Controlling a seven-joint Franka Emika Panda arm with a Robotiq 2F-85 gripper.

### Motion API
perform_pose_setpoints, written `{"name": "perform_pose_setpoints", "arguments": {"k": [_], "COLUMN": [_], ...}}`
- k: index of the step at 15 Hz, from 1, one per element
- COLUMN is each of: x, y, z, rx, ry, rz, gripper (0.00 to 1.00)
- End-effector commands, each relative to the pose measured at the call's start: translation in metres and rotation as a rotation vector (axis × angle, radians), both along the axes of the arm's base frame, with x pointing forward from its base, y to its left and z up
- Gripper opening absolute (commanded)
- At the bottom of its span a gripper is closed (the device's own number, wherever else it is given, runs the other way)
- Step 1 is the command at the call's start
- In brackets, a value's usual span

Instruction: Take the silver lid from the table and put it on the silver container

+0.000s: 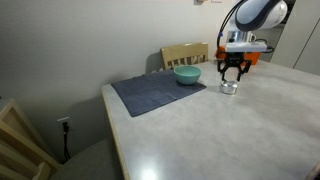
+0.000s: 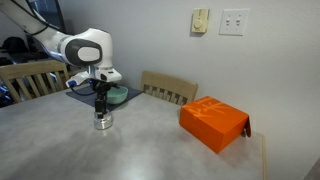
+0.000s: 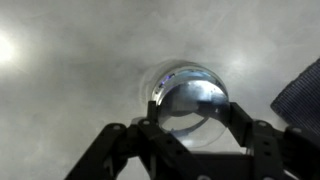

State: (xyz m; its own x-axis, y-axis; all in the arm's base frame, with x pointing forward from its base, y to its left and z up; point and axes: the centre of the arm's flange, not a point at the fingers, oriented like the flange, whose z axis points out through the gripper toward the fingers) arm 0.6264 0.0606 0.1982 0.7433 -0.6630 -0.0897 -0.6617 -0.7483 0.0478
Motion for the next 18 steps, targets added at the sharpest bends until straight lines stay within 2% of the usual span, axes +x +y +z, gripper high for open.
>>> {"name": "perform_pose_setpoints", "arguments": {"k": [1, 6, 18], "x": [-0.018, -0.011, 0.004], "y": [-0.003, -0.003, 0.000], "z": [0.004, -0.010, -0.021], "rx": [0.012, 0.009, -0.050], "ry": [0.026, 0.025, -0.133], "rz": [-0.007, 0.024, 0.099], "gripper": [0.44, 0.44, 0.44]}}
